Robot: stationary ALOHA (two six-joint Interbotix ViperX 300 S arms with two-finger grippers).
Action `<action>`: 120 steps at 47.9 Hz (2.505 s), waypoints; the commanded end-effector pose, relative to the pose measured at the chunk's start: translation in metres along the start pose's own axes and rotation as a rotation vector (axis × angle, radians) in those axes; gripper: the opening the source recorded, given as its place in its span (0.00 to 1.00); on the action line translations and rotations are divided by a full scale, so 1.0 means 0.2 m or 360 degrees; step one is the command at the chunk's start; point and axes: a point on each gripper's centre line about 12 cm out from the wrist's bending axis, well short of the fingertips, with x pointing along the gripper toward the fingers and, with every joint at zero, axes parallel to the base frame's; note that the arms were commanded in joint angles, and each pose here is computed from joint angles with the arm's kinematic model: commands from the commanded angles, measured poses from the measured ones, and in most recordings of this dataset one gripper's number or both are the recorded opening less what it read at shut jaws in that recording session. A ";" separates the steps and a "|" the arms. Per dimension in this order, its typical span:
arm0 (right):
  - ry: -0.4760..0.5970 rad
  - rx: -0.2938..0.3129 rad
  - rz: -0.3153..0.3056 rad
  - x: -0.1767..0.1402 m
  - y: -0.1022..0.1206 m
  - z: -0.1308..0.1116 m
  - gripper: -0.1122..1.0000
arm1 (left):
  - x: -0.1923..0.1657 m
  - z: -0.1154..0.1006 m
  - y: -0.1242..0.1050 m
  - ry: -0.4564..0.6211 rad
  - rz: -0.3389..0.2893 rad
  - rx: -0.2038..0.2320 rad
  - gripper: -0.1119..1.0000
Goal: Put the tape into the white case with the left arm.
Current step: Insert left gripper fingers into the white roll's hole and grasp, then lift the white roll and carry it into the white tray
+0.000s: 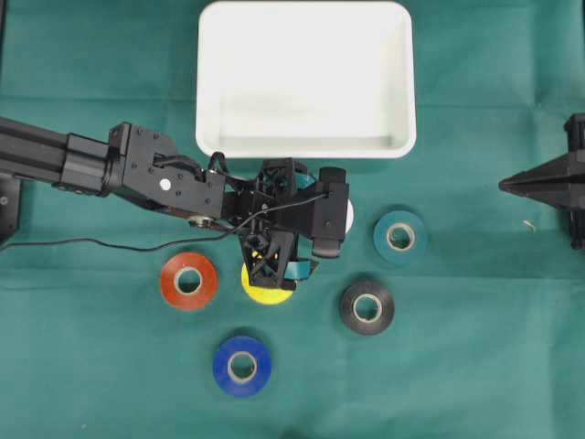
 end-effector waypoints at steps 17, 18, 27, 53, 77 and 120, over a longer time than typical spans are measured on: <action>-0.0010 -0.0011 0.0003 0.00 0.00 0.01 0.02 | 0.04 0.05 0.03 -0.0032 0.0013 -0.0012 0.98; -0.0009 -0.0016 0.0004 0.00 0.00 0.01 0.02 | 0.05 0.05 0.03 -0.0029 0.0011 -0.0011 0.98; -0.0009 -0.0032 0.0008 0.00 0.00 0.01 0.02 | 0.11 0.03 0.04 0.0002 0.0017 -0.0018 0.98; -0.0014 -0.0030 0.0009 0.00 0.00 0.02 0.02 | 0.11 0.02 0.05 0.0049 0.0019 -0.0020 0.41; -0.0016 -0.0030 0.0009 0.01 0.00 0.02 0.02 | -0.14 0.16 0.03 -0.0056 0.0012 -0.0013 0.35; -0.0014 -0.0030 0.0009 0.00 0.00 0.02 0.02 | -0.16 0.34 0.46 -0.0136 0.0211 0.0148 0.35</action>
